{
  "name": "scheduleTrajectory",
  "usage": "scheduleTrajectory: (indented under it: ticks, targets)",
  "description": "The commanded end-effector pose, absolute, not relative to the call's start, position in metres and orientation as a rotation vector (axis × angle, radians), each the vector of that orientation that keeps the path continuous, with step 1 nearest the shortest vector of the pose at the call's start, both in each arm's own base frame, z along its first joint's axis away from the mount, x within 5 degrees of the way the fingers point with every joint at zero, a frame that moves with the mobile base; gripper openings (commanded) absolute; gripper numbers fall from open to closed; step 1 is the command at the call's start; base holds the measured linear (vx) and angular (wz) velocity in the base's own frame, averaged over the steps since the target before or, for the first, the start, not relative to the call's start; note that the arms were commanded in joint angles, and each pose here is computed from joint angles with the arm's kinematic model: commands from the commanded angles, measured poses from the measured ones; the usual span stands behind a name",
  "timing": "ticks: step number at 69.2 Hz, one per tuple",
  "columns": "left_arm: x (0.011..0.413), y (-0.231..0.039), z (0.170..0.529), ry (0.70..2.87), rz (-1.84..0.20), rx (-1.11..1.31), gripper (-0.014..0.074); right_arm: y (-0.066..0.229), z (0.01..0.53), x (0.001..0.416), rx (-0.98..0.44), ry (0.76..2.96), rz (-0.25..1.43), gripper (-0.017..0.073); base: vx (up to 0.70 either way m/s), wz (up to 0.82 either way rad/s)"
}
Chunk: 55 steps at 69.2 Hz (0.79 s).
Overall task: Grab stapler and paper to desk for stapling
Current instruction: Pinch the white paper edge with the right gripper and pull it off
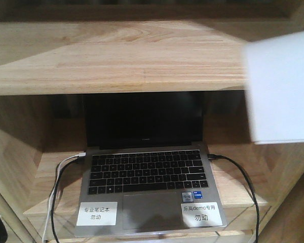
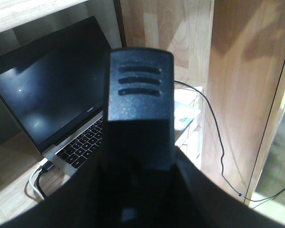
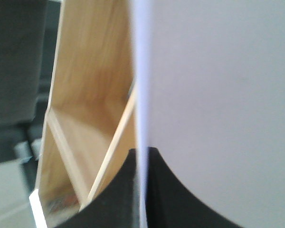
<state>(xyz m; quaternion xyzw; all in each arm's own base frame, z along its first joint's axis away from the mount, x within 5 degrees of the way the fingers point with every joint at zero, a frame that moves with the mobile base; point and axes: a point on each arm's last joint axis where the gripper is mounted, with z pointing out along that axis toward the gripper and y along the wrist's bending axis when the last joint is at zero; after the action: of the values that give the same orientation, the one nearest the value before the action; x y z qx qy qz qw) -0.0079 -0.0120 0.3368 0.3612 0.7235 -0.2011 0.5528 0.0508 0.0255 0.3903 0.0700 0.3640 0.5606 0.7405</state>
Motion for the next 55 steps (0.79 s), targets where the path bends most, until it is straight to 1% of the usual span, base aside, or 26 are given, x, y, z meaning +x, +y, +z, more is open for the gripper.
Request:
scheduleTrajectory:
  ticks: [1, 14, 30, 55]
  targets:
    - [-0.006, -0.013, 0.354, 1.599, -0.519, 0.785, -0.0007, 0.018, 0.401, 0.038, 0.169, 0.735, 1.187, -0.0005, 0.0, 0.0]
    - [-0.006, -0.013, 0.354, 1.599, -0.519, 0.785, -0.0007, 0.011, 0.398, 0.024, 0.216, 0.73, 1.161, -0.0003, 0.0, 0.0]
    - [-0.006, -0.013, 0.354, 1.599, -0.519, 0.785, -0.0007, 0.012, 0.398, 0.019, 0.204, 0.723, 1.186, -0.0001, 0.0, 0.0]
    - [-0.006, -0.013, 0.354, 1.599, -0.519, 0.785, -0.0007, 0.013, 0.398, 0.019, 0.174, 0.734, 1.162, -0.0001, 0.0, 0.0]
